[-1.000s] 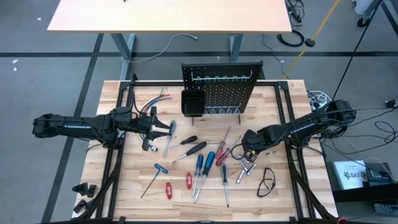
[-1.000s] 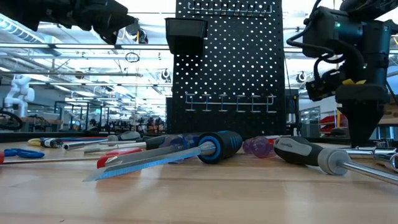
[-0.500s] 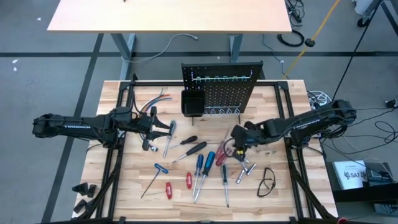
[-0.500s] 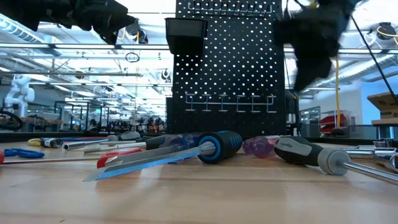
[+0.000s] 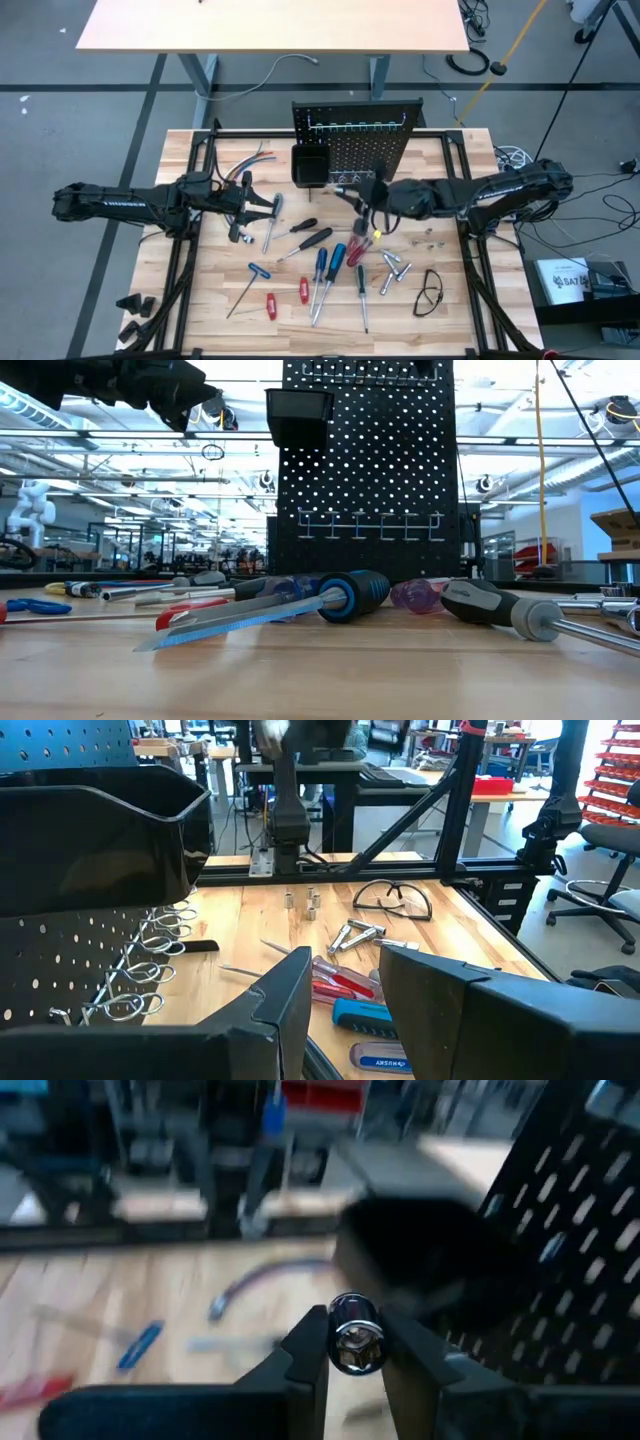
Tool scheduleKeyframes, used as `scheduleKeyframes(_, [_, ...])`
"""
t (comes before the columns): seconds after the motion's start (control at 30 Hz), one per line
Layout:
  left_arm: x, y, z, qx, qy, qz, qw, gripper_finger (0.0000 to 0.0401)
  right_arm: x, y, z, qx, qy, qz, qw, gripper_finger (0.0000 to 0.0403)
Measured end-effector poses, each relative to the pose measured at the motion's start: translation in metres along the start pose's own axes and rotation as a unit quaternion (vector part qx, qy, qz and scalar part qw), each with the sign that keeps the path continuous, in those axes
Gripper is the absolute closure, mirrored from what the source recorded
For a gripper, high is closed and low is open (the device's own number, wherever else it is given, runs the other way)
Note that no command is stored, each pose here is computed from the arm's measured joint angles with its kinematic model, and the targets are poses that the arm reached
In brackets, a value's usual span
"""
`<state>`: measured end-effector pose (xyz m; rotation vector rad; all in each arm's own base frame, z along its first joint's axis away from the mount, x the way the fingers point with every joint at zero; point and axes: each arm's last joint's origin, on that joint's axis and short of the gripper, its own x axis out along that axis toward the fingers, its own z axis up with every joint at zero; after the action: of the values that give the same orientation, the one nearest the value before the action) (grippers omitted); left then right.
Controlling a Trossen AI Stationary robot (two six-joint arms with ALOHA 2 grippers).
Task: Hang tools onto peg board
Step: Put the socket in the black bin on the peg board
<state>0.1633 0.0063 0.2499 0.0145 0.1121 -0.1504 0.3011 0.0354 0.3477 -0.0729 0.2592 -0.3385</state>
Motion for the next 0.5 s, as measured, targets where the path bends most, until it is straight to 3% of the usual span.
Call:
scheduleKeyframes(0.17, [0.000, 0.000, 0.000, 0.000, 0.000, 0.000, 1.000, 0.0274, 0.016, -0.015, 0.008, -0.008, -0.051, -0.033, 0.998, 0.0341])
scheduleKeyframes(0.5, [0.000, 0.000, 0.000, 0.003, -0.001, 0.009, 1.000, 0.0274, 0.042, -0.036, 0.004, 0.005, -0.065, -0.064, 0.996, 0.0341])
